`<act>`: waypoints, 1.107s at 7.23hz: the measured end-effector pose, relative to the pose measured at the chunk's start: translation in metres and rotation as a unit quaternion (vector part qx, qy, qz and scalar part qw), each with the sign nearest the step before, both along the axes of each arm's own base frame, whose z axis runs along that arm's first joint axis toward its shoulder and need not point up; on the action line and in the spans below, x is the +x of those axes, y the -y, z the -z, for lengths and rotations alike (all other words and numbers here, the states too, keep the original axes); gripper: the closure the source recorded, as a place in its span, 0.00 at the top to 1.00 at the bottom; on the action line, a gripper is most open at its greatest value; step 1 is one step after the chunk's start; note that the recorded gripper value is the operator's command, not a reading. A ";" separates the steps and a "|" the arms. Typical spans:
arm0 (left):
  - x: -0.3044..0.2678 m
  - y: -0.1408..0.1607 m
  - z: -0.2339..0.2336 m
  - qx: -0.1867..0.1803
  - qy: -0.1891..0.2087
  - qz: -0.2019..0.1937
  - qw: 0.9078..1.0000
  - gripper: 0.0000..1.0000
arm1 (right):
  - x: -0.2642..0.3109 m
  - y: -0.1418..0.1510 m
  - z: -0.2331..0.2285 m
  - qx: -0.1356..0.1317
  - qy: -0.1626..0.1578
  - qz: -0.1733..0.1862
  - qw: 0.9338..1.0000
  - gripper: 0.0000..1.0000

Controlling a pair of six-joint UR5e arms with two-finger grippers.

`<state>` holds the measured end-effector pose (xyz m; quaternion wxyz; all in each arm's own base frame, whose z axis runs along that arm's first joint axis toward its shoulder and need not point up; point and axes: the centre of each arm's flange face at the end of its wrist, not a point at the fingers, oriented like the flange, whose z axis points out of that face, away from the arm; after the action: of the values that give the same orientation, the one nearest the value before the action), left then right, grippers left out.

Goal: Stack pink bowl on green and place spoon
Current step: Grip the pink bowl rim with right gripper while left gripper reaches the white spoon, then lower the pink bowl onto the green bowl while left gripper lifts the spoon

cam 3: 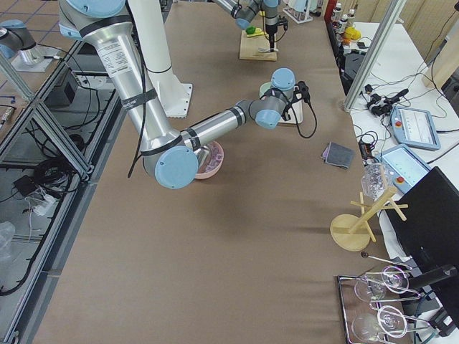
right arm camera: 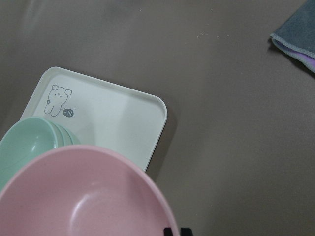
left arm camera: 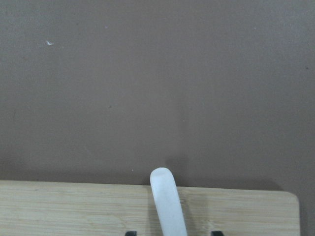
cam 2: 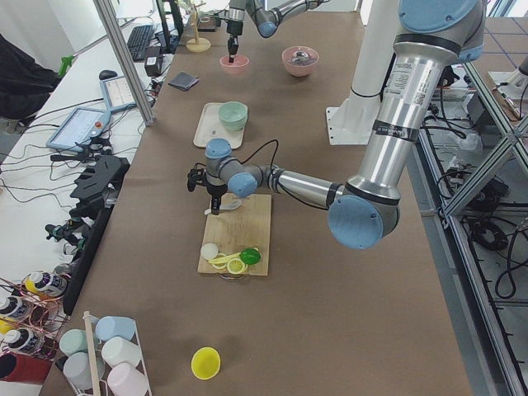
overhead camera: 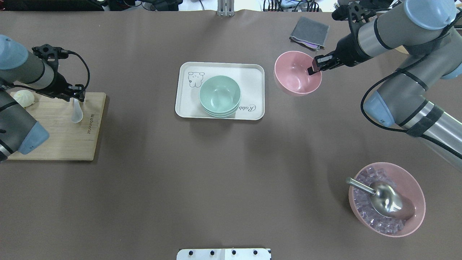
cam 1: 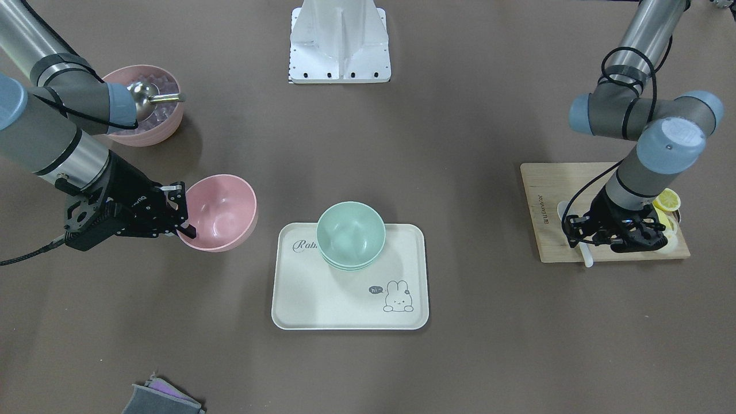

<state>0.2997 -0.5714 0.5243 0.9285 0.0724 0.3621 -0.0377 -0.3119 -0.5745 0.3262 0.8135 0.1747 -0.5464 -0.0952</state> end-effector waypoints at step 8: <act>-0.023 -0.024 0.116 -0.009 -0.032 -0.006 0.999 0.00 | -0.002 0.008 0.054 -0.023 0.036 -0.030 0.999 0.00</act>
<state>0.2771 -0.5470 0.4088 0.9171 0.0608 0.3921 -0.0380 -0.3135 -0.5830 0.2719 0.7995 0.1757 -0.5721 -0.0512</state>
